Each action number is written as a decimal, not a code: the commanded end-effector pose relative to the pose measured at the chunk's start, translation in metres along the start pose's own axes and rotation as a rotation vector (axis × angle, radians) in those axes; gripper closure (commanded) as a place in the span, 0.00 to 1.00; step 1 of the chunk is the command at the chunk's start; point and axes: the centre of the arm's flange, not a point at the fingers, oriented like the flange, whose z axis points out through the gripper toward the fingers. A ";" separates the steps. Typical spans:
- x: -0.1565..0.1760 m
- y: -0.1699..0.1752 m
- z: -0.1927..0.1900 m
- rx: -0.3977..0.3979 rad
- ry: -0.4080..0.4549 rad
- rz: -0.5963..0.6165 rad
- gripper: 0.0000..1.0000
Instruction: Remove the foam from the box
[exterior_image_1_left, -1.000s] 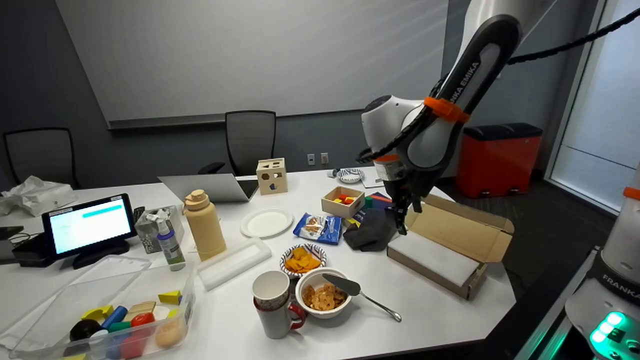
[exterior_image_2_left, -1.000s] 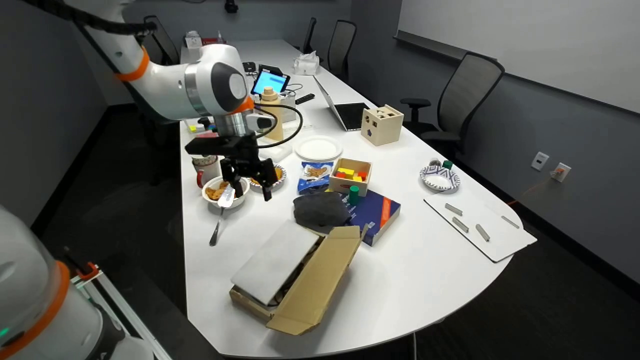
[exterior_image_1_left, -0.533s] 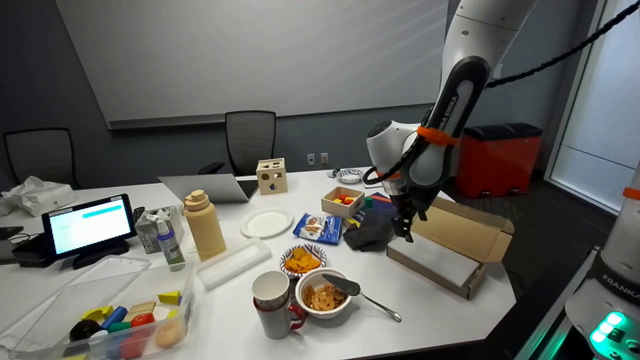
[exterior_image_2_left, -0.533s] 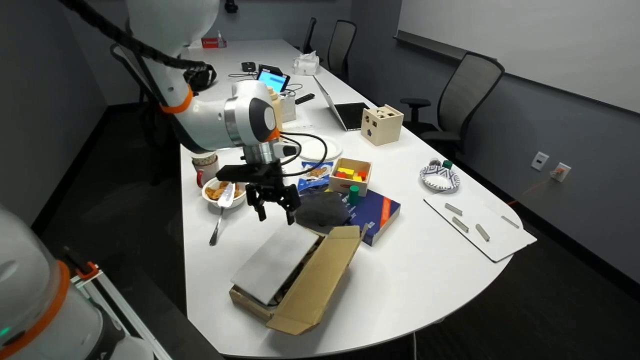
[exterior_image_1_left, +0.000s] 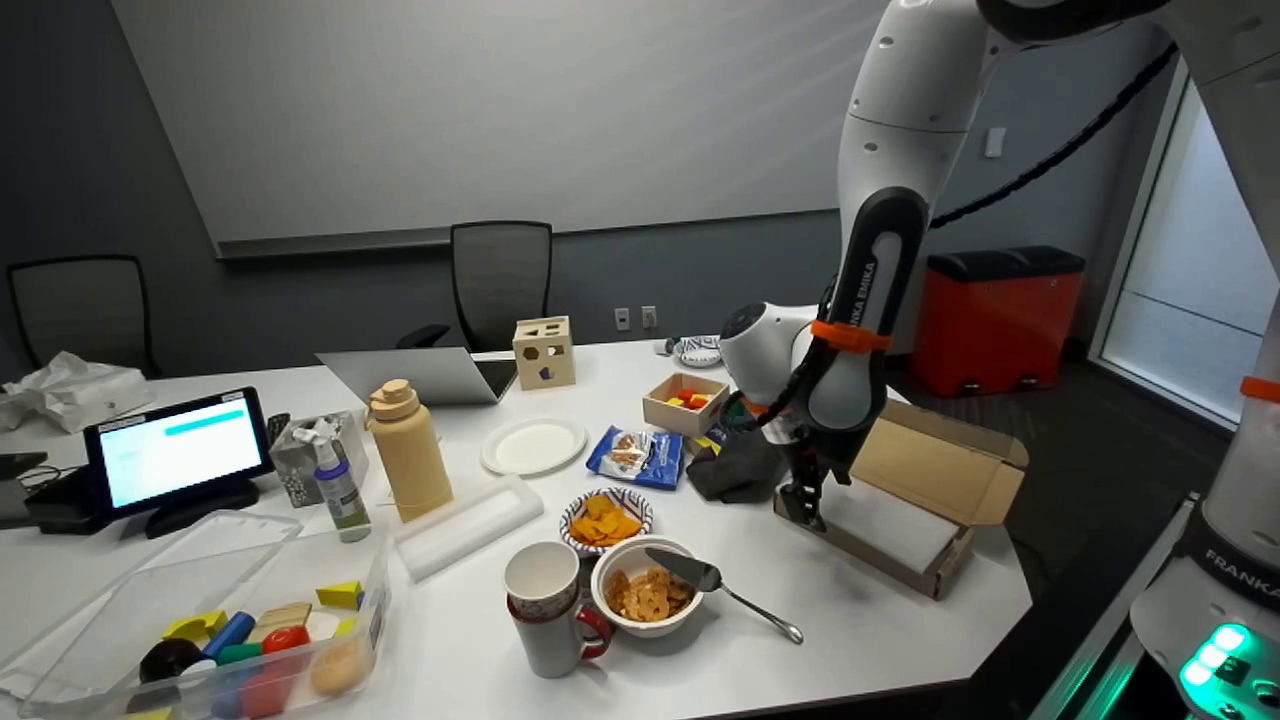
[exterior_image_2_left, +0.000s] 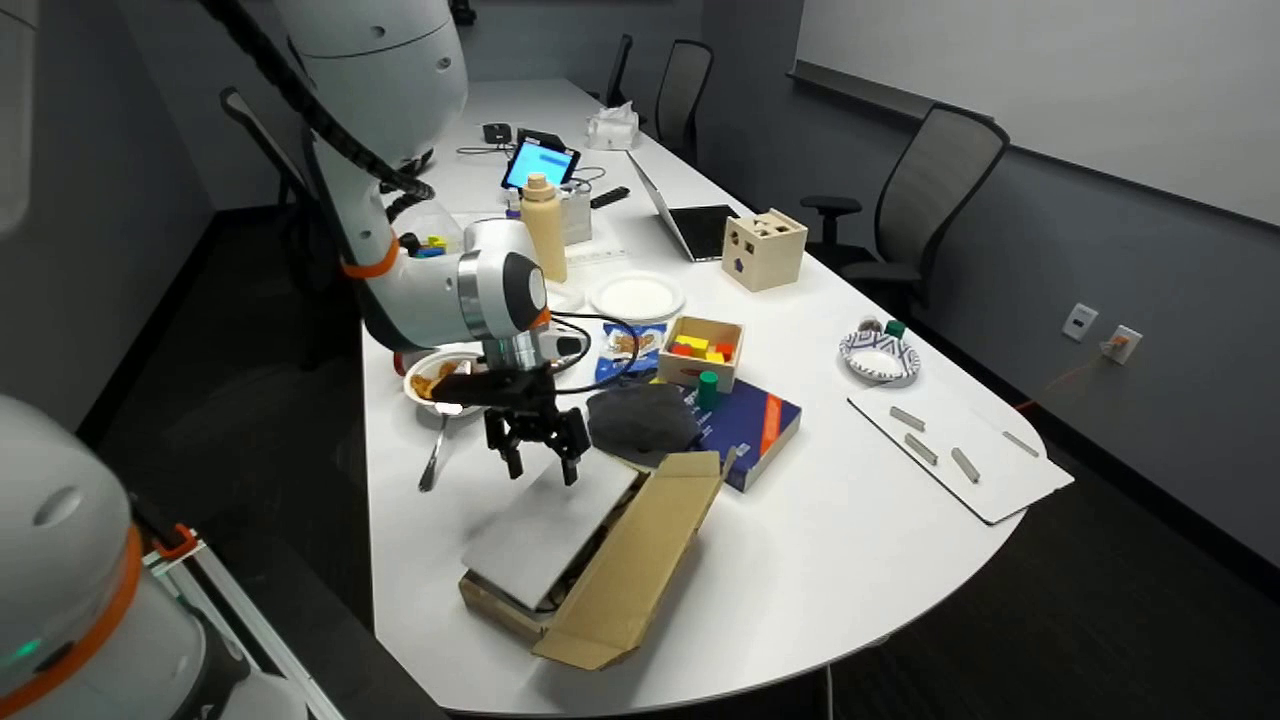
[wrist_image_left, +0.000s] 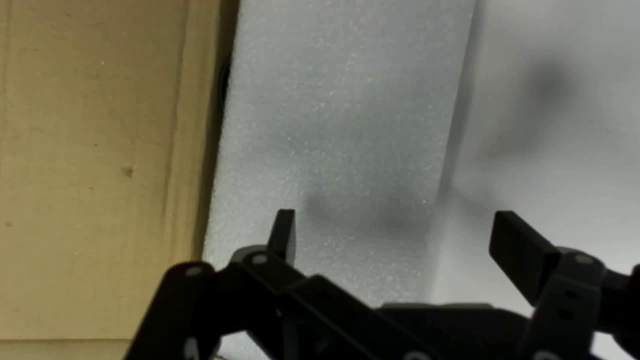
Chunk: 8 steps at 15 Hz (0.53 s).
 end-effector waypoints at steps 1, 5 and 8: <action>0.011 -0.010 0.022 -0.058 -0.005 0.011 0.00; 0.011 -0.013 0.030 -0.076 -0.023 0.021 0.34; 0.012 -0.012 0.025 -0.079 -0.019 0.025 0.57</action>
